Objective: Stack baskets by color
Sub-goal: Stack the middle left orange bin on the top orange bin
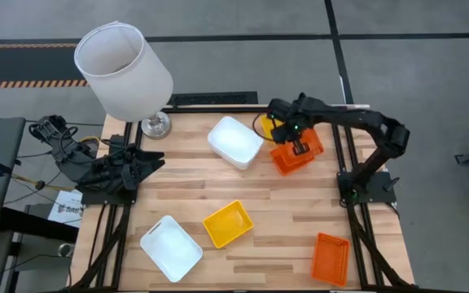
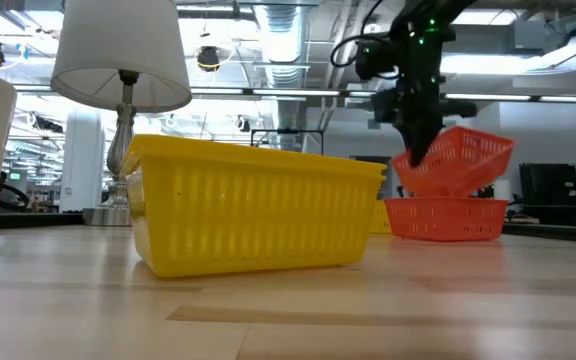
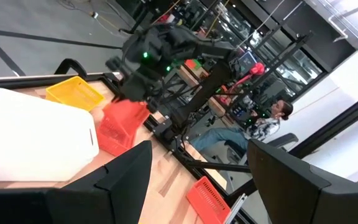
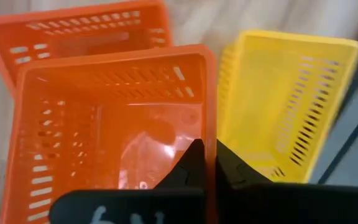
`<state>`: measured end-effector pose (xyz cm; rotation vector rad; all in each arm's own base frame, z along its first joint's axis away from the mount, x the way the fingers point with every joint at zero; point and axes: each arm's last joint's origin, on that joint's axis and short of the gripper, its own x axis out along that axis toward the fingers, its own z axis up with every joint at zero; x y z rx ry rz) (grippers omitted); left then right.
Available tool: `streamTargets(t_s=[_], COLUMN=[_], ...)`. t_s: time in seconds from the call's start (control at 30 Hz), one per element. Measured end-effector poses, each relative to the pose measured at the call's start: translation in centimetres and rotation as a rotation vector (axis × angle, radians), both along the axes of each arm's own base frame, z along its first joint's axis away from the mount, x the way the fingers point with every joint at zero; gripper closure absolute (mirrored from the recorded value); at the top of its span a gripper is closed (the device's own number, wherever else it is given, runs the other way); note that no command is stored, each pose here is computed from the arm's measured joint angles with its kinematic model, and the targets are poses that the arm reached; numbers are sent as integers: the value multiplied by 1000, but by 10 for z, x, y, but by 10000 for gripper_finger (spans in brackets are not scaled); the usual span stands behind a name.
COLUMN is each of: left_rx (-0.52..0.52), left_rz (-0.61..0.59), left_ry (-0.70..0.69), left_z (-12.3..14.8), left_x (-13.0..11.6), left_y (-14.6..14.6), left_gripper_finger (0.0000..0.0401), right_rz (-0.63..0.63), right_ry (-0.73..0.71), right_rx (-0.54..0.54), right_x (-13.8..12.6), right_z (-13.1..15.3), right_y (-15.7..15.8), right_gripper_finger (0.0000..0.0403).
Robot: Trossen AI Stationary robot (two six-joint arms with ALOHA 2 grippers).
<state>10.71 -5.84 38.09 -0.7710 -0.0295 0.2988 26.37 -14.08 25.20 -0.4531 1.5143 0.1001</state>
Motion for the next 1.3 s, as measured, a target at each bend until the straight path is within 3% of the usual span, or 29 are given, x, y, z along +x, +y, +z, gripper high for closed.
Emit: streamTargets(t_s=[0.33, 0.57, 0.73, 1.3], left_rx=[-2, -5, -6, -8], left_rz=[2, 2, 1, -13], left_ry=[-1, -1, -2, -1], left_z=[0, 0, 0, 0], left_x=[0, 0, 0, 0], left_y=[0, 0, 0, 0], left_gripper_finger=[149, 149, 149, 149], right_rz=[114, 131, 117, 187], right_ry=[-15, -107, -162, -232], right_rx=[51, 150, 258, 331], right_x=[13, 24, 29, 39], right_z=[-14, -13, -13, -17], right_y=[27, 44, 57, 78], right_gripper_finger=[376, 393, 382, 375])
